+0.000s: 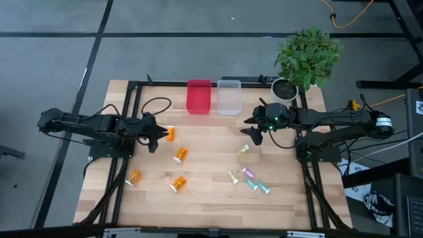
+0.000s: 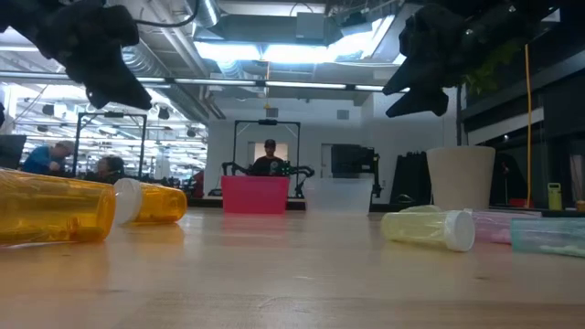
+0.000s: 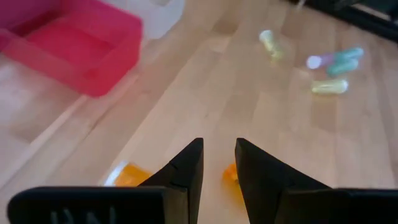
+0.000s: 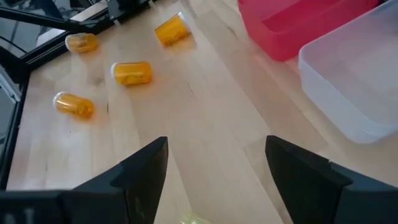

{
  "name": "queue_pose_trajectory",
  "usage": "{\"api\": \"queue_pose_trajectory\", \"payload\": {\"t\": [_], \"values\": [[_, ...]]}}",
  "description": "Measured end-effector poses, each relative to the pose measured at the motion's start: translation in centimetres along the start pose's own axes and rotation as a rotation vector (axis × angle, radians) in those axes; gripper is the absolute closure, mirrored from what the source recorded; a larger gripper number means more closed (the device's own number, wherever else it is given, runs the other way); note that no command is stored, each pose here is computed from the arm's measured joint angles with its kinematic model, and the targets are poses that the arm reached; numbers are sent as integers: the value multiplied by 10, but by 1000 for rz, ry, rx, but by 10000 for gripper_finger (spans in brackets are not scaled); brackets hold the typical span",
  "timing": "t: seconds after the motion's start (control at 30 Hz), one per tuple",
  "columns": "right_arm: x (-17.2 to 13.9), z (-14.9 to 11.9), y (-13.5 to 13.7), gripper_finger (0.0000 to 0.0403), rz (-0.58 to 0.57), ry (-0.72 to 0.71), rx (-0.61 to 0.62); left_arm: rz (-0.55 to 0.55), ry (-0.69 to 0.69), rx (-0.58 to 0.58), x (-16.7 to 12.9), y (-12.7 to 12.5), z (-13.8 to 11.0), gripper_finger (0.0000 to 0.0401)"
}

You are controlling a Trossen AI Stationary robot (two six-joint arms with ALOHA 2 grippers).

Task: Pick and place medicine bottles into bin by pill shape (circle, oval)
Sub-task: Move the large orange pill bottles to the middle of the table

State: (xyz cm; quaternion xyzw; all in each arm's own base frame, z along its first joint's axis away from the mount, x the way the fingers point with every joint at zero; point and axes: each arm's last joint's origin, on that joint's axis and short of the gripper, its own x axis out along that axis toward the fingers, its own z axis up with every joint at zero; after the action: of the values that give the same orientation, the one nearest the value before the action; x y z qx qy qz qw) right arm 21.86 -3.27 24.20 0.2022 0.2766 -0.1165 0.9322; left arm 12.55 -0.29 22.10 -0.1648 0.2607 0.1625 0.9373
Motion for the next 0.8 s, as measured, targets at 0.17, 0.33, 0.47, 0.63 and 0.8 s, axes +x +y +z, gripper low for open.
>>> {"api": "queue_pose_trajectory", "payload": {"t": [0.17,0.33,0.47,0.63,0.8], "values": [[2,-6,-2,132,-5,12,-10,-16,50,106,8,-7,-4,314],[7,-20,-8,132,-19,39,42,-2,125,113,12,-9,-11,314],[10,-32,-13,132,-36,71,134,-18,246,-13,10,-9,-21,314],[12,-39,-16,132,-48,93,177,-123,543,-257,2,-13,-38,314],[13,-36,-15,132,-34,65,176,-222,877,-518,-7,-25,-50,314]]}}
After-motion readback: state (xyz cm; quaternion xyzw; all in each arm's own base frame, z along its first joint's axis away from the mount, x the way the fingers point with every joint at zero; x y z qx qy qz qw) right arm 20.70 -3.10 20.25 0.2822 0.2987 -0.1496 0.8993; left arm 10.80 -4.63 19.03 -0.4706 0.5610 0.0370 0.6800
